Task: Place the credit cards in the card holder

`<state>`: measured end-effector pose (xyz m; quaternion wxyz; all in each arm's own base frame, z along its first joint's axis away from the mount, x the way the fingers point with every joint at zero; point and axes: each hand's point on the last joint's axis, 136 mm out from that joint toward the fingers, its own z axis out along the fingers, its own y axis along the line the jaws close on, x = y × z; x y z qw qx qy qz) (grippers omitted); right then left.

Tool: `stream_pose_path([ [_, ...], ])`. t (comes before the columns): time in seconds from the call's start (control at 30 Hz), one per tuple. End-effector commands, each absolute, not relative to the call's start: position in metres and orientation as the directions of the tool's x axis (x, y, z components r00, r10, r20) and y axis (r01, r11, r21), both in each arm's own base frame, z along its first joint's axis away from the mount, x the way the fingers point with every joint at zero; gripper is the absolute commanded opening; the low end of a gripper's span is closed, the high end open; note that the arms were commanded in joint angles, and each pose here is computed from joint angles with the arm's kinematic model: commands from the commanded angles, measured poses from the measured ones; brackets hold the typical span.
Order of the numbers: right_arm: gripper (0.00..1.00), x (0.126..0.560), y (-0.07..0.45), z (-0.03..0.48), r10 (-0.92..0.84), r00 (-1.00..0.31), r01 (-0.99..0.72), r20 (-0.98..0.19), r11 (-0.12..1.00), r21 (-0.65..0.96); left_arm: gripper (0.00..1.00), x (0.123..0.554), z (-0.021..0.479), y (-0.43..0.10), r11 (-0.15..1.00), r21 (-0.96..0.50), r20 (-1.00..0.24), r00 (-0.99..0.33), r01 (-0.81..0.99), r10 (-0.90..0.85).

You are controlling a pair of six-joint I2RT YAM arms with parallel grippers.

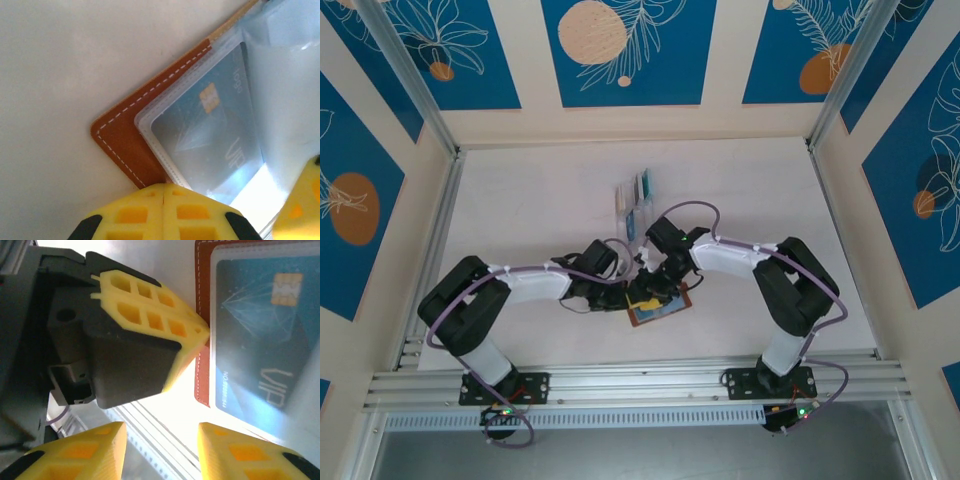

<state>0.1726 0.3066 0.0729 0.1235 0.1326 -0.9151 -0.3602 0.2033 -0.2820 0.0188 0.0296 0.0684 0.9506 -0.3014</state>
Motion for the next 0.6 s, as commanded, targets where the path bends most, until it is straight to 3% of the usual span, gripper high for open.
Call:
stream_pose_path([
  [0.0, 0.43, 0.168, 0.315, 0.117, -0.381, -0.923, -0.211, 0.052, 0.614, 0.760, 0.05, 0.203, -0.013, -0.254, 0.882, -0.455, -0.081, -0.992, 0.122, 0.095],
  [0.27, 0.40, 0.194, 0.271, 0.100, -0.293, -0.956, -0.255, -0.019, 0.800, 0.544, 0.04, 0.203, -0.015, -0.252, 0.882, -0.457, -0.076, -0.993, 0.117, 0.093],
  [0.57, 0.44, 0.202, 0.223, 0.060, -0.169, -0.984, -0.137, 0.055, 0.920, 0.367, 0.04, 0.202, -0.018, -0.250, 0.883, -0.454, -0.067, -0.993, 0.121, 0.101],
])
